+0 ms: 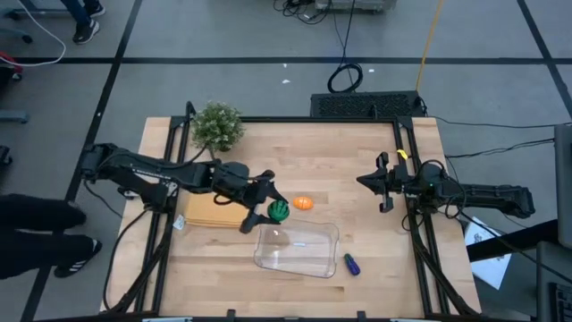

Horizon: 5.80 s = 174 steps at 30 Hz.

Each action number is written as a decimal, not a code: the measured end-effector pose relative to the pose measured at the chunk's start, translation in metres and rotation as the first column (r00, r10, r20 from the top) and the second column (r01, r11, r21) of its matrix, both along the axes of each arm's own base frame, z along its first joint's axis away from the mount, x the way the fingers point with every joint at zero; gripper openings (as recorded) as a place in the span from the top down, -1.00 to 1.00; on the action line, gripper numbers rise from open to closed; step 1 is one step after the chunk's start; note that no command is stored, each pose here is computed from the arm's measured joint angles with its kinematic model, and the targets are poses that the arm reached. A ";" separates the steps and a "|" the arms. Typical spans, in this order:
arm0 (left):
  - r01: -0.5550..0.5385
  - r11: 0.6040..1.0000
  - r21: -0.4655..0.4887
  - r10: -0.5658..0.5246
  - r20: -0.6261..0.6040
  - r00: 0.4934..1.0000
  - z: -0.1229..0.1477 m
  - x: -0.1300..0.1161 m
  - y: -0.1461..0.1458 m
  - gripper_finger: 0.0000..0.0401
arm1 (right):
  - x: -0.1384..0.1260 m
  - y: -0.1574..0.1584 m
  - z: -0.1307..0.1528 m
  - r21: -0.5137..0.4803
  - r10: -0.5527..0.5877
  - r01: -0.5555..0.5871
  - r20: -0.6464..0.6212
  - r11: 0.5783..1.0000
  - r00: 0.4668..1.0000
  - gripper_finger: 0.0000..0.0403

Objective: Pick and placing Produce into tupperware
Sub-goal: Put the green watermelon into the transparent bin

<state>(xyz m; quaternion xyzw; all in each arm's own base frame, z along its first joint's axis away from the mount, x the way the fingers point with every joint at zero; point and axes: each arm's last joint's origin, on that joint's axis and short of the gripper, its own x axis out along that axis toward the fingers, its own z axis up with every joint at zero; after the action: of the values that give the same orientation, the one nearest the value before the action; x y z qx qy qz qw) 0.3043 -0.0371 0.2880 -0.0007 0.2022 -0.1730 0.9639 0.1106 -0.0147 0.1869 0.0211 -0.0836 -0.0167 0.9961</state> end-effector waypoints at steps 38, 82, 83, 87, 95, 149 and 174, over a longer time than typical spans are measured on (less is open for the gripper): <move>-0.036 0.993 0.112 0.075 -0.367 0.927 -0.032 0.042 -0.041 -0.48 | 0.001 0.000 -0.001 0.002 -0.001 0.001 -0.012 1.000 1.000 1.00; 0.044 0.987 0.157 0.016 -0.362 0.932 -0.072 0.060 -0.080 -0.48 | 0.003 -0.001 -0.003 0.002 -0.002 0.002 -0.031 1.000 1.000 1.00; 0.033 0.989 0.147 0.023 -0.358 0.934 -0.071 0.060 -0.080 -0.48 | 0.003 -0.001 -0.003 0.002 -0.002 0.002 -0.031 1.000 1.000 1.00; -0.010 0.991 0.131 0.057 -0.364 0.930 -0.063 0.063 -0.081 -0.48 | 0.003 -0.001 -0.003 0.002 -0.002 0.002 -0.031 1.000 1.000 1.00; -0.095 0.984 0.153 0.152 -0.417 0.896 -0.036 0.068 -0.079 -0.48 | 0.003 -0.001 -0.003 0.002 -0.002 0.002 -0.031 1.000 1.000 1.00; 0.055 0.959 0.277 0.176 -0.738 0.652 -0.089 0.106 -0.102 -0.48 | 0.005 -0.001 -0.004 0.006 -0.001 0.002 -0.041 1.000 0.999 1.00; 0.088 0.966 0.242 0.133 -0.763 0.633 -0.097 0.111 -0.092 -0.48 | 0.005 -0.001 -0.004 0.007 -0.001 0.001 -0.042 1.000 0.999 1.00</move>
<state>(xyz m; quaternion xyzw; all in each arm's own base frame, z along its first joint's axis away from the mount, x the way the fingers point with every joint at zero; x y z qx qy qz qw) 0.4156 -0.1287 0.1905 0.0470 0.6158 -0.1161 0.7779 0.1156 -0.0155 0.1829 0.0240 -0.0626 -0.0179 0.9976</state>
